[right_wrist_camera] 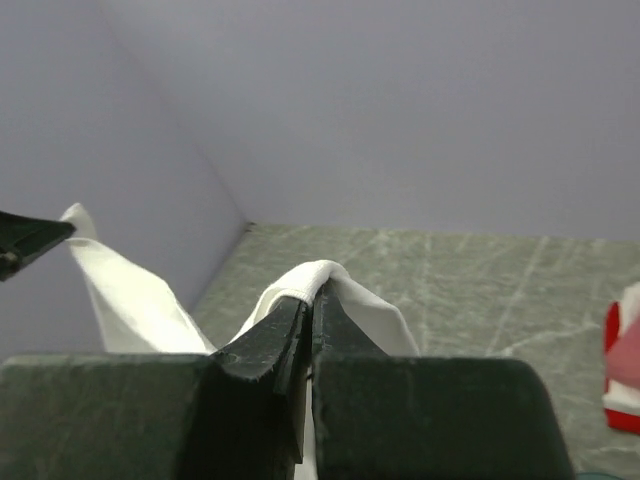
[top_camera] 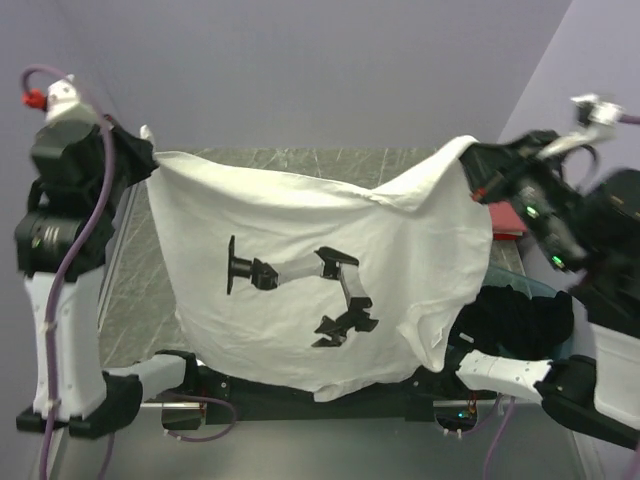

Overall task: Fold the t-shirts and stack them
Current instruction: Flatten the tshirt out

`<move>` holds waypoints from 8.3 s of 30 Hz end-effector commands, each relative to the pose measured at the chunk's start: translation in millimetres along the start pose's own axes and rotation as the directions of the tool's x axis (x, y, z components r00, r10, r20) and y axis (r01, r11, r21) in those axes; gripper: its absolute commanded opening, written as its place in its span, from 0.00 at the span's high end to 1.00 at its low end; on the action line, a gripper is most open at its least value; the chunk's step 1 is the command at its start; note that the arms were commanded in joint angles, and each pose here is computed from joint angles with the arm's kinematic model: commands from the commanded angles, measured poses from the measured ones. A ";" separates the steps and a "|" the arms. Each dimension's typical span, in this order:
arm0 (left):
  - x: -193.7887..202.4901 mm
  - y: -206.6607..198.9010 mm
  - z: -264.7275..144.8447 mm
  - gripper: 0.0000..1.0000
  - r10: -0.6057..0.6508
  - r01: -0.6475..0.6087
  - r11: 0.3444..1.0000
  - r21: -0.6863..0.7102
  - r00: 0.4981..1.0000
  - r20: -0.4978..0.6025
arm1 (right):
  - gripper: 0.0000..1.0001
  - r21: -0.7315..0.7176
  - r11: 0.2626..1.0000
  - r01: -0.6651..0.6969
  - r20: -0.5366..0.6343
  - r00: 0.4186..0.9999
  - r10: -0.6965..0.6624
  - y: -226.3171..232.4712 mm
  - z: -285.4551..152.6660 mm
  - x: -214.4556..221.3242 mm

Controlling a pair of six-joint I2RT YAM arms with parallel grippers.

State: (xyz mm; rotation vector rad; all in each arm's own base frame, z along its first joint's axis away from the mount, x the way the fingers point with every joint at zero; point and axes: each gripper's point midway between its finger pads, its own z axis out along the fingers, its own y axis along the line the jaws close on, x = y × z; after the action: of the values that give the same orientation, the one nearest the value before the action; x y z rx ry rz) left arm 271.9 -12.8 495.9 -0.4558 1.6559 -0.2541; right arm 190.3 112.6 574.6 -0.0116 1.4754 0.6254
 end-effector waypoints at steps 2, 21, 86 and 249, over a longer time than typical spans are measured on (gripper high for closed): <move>-9.5 -4.0 37.0 1.00 0.048 -0.048 0.998 -0.028 0.999 0.018 | 1.00 0.110 0.992 0.064 0.048 0.996 -0.069 -10.2 43.8 -11.9; -65.8 -25.0 -3.7 0.99 0.048 -0.063 0.995 0.072 0.981 0.190 | 1.00 0.070 0.994 0.084 0.186 0.978 -0.096 -11.2 44.5 -59.4; 281.6 137.9 219.1 0.01 -0.166 -0.015 0.935 -0.354 0.864 -0.475 | 0.19 0.358 0.925 0.124 -0.653 0.741 0.154 -226.6 278.5 361.3; 276.0 28.7 191.5 0.01 -0.067 0.051 0.998 -0.045 0.863 -0.501 | 0.24 0.560 0.828 0.016 -0.620 0.672 0.406 -226.6 108.2 444.8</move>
State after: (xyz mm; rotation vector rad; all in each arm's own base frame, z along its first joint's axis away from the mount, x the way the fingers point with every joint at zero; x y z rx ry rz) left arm 459.5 -71.5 196.8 -0.5388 2.1408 -0.4210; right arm 374.2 148.3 140.2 0.3178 2.3416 0.4284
